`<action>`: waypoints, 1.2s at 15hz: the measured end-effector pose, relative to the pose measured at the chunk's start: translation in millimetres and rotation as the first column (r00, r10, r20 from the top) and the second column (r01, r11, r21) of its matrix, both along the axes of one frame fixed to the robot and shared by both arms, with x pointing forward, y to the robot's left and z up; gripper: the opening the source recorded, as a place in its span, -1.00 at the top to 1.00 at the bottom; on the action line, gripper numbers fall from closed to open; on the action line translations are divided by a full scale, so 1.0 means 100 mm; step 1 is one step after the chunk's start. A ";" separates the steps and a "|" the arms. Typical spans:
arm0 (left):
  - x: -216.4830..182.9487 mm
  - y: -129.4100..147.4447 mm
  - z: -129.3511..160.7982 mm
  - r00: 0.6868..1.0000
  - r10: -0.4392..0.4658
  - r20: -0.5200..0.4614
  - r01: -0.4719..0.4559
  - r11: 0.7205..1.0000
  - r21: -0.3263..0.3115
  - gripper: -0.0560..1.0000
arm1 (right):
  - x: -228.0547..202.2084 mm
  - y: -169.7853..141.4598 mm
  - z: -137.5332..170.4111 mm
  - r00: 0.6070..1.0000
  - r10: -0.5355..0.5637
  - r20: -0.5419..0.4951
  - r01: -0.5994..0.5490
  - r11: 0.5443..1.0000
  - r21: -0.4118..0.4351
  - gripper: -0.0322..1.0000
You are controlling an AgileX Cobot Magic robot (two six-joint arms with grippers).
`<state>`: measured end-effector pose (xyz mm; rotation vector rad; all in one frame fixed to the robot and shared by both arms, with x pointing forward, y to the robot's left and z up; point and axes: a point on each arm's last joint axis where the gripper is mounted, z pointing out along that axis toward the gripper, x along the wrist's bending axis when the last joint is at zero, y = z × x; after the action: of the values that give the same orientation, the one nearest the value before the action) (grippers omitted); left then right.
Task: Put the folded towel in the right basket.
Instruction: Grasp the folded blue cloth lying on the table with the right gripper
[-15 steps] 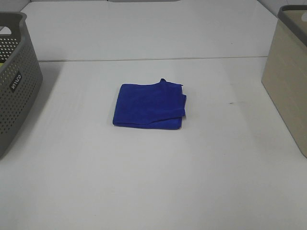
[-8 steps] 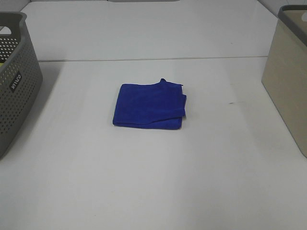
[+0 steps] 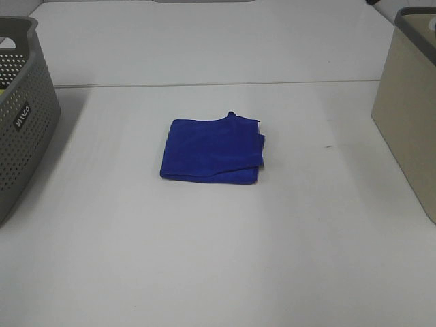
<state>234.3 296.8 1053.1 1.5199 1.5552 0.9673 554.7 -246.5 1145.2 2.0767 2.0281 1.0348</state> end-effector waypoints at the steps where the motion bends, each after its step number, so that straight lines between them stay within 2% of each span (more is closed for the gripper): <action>1: 0.00 0.00 0.00 1.000 0.000 0.000 0.000 1.000 0.000 -0.95 | 0.11 0.12 -0.11 1.000 0.027 -0.004 -0.027 0.999 0.019 -0.96; 2: 0.00 0.00 0.00 1.000 0.000 0.000 0.000 1.000 0.000 -0.95 | 0.19 0.26 -0.21 0.999 0.053 -0.007 -0.053 0.998 0.031 -0.95; 3: 0.00 0.00 0.00 1.000 0.000 0.000 0.000 1.000 0.000 -0.95 | 0.31 0.55 -0.40 0.994 0.108 -0.035 -0.106 0.993 0.046 -0.94; 5: 0.00 0.00 0.00 1.000 0.000 0.000 0.000 1.000 0.000 -0.95 | 0.41 0.67 -0.59 0.989 0.119 -0.086 -0.112 0.990 0.083 -0.94; 7: 0.00 0.00 0.00 1.000 0.000 0.000 0.000 1.000 0.000 -0.95 | 0.56 0.72 -0.83 0.984 0.113 -0.139 -0.099 0.990 0.099 -0.94; 13: 0.00 0.00 0.00 1.000 0.000 0.000 0.000 1.000 0.000 -0.95 | 1.09 0.87 -1.43 0.977 0.101 -0.189 -0.081 0.990 0.112 -0.93; 15: 0.00 0.00 0.00 1.000 0.000 0.000 0.000 1.000 0.000 -0.95 | 1.26 0.96 -1.74 0.967 0.121 -0.225 -0.095 0.988 0.126 -0.93; 18: 0.00 0.00 0.00 1.000 0.000 0.000 0.000 1.000 0.000 -0.95 | 1.33 0.95 -2.21 0.944 0.123 -0.306 -0.108 0.992 0.066 -0.93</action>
<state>234.3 296.8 1053.1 1.5199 1.5552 0.9673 687.9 -151.9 924.4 2.2943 2.3144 0.8212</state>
